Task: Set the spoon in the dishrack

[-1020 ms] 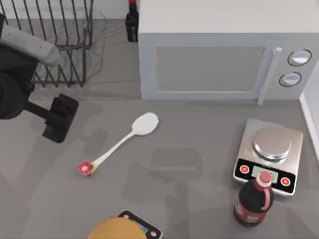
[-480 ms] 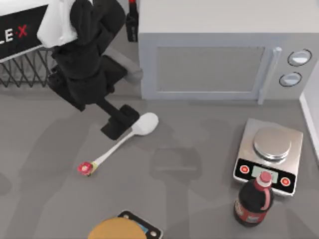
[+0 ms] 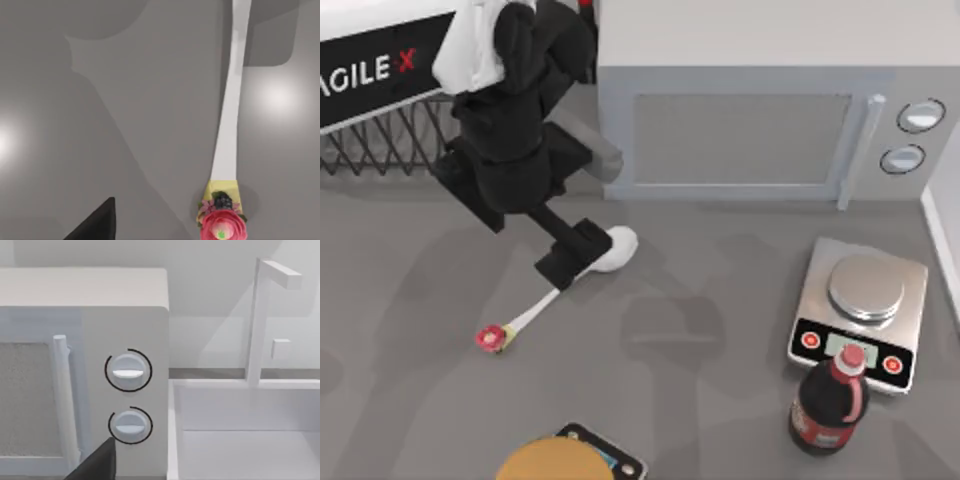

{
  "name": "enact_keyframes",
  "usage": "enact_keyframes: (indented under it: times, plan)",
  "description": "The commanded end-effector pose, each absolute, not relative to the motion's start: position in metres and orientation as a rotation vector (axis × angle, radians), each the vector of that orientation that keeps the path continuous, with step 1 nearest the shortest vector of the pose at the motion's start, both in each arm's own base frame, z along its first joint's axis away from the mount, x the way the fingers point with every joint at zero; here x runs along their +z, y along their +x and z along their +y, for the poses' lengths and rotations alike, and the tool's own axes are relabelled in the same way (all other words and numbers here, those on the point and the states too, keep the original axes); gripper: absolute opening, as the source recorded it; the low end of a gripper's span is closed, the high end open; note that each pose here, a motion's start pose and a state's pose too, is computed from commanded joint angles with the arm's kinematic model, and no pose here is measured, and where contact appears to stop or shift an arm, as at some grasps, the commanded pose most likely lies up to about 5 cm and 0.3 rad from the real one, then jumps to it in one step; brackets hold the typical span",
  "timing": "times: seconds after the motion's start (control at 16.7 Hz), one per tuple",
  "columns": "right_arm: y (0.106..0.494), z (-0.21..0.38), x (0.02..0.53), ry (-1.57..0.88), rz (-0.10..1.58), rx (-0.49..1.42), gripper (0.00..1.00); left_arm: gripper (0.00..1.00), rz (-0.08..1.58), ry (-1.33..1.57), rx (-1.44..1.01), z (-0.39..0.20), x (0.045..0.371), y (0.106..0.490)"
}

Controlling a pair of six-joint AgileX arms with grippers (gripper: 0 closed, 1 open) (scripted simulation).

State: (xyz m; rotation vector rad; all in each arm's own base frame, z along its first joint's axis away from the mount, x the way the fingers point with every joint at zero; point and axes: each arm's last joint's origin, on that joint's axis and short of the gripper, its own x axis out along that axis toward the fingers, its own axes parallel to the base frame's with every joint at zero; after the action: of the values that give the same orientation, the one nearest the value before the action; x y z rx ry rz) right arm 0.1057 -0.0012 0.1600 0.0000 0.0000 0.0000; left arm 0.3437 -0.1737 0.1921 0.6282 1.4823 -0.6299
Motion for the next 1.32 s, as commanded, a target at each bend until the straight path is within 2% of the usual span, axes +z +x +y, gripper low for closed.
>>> enact_keyframes:
  times: [0.18,0.6,0.9,1.32]
  plan:
    - [0.106,-0.001,0.160,0.000,0.000,0.000,1.00,1.00,1.487,0.633,-0.634,-0.175,0.179,0.344]
    - [0.106,-0.001,0.160,0.000,0.000,0.000,1.00,1.00,1.477,0.632,-0.634,-0.176,0.099,0.344]
    - [0.106,-0.001,0.160,0.000,0.000,0.000,1.00,1.00,1.482,0.633,-0.635,-0.176,0.092,0.343]
    - [0.106,-0.001,0.160,0.000,0.000,0.000,1.00,0.47,1.482,0.633,-0.635,-0.176,0.092,0.343]
